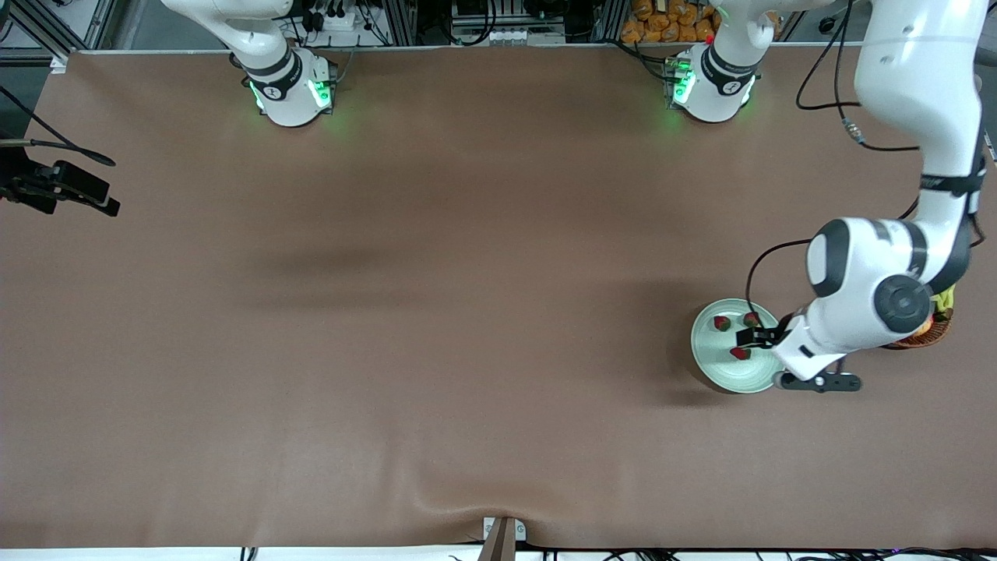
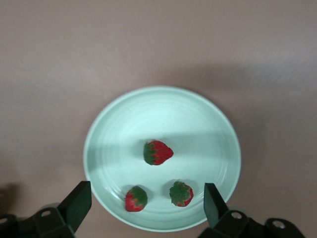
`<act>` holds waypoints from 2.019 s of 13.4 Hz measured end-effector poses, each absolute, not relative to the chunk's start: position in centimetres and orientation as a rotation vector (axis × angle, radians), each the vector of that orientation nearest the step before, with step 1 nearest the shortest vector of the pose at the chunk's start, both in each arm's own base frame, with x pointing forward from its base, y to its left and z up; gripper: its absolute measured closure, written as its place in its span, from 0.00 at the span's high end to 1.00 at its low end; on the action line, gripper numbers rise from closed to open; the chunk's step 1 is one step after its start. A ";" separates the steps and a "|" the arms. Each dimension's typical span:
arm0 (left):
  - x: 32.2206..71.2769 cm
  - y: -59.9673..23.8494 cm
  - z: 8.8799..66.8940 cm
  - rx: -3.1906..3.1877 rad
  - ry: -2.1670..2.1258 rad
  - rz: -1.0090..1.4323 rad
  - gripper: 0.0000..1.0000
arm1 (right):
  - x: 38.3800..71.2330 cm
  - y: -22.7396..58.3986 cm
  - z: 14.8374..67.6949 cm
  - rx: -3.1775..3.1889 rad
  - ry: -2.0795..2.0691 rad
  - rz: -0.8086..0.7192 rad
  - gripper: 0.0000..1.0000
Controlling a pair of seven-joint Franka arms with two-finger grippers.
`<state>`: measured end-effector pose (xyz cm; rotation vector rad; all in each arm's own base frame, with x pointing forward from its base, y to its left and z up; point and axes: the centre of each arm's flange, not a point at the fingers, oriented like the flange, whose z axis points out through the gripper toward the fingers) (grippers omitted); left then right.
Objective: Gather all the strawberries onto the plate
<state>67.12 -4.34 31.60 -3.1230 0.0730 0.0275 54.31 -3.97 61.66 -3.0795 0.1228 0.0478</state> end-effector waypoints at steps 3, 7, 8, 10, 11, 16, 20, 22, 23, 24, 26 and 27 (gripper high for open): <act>67.0 -2.8 38.7 -3.115 0.033 -0.022 1.00 | 54.3 -3.9 61.6 -3.080 0.120 0.048 1.00; 67.1 -2.3 47.0 -3.107 0.013 -0.019 1.00 | 54.4 -3.9 62.4 -3.082 0.120 0.023 1.00; 67.0 -2.3 48.3 -3.106 0.011 -0.015 1.00 | 54.4 -3.9 62.5 -3.082 0.119 0.019 1.00; 66.4 -2.3 50.7 -3.104 0.008 -0.015 1.00 | 54.4 -3.9 62.6 -3.082 0.119 0.014 1.00; 65.8 -2.4 51.9 -3.102 0.008 -0.009 1.00 | 54.4 -3.9 62.7 -3.082 0.120 0.012 1.00; 62.7 -2.8 56.8 -3.094 0.013 0.022 1.00 | 54.4 -3.9 63.4 -3.083 0.119 -0.012 1.00; 61.8 -3.0 57.4 -3.090 0.017 0.059 1.00 | 54.5 -3.9 63.5 -3.083 0.119 -0.013 1.00; 61.8 -3.2 57.3 -3.090 0.023 0.064 1.00 | 54.5 -3.9 63.5 -3.083 0.119 -0.013 1.00; 61.8 -3.3 57.2 -3.090 0.025 0.067 1.00 | 54.5 -3.9 63.5 -3.083 0.119 -0.013 1.00; 61.8 -3.3 57.2 -3.090 0.025 0.068 1.00 | 54.5 -3.9 63.5 -3.083 0.119 -0.013 1.00; 61.8 -3.3 57.2 -3.090 0.017 0.068 1.00 | 54.5 -3.9 63.5 -3.083 0.119 -0.013 1.00; 61.8 -3.3 57.3 -3.090 -0.006 0.061 1.00 | 54.5 -3.9 63.5 -3.083 0.118 -0.013 1.00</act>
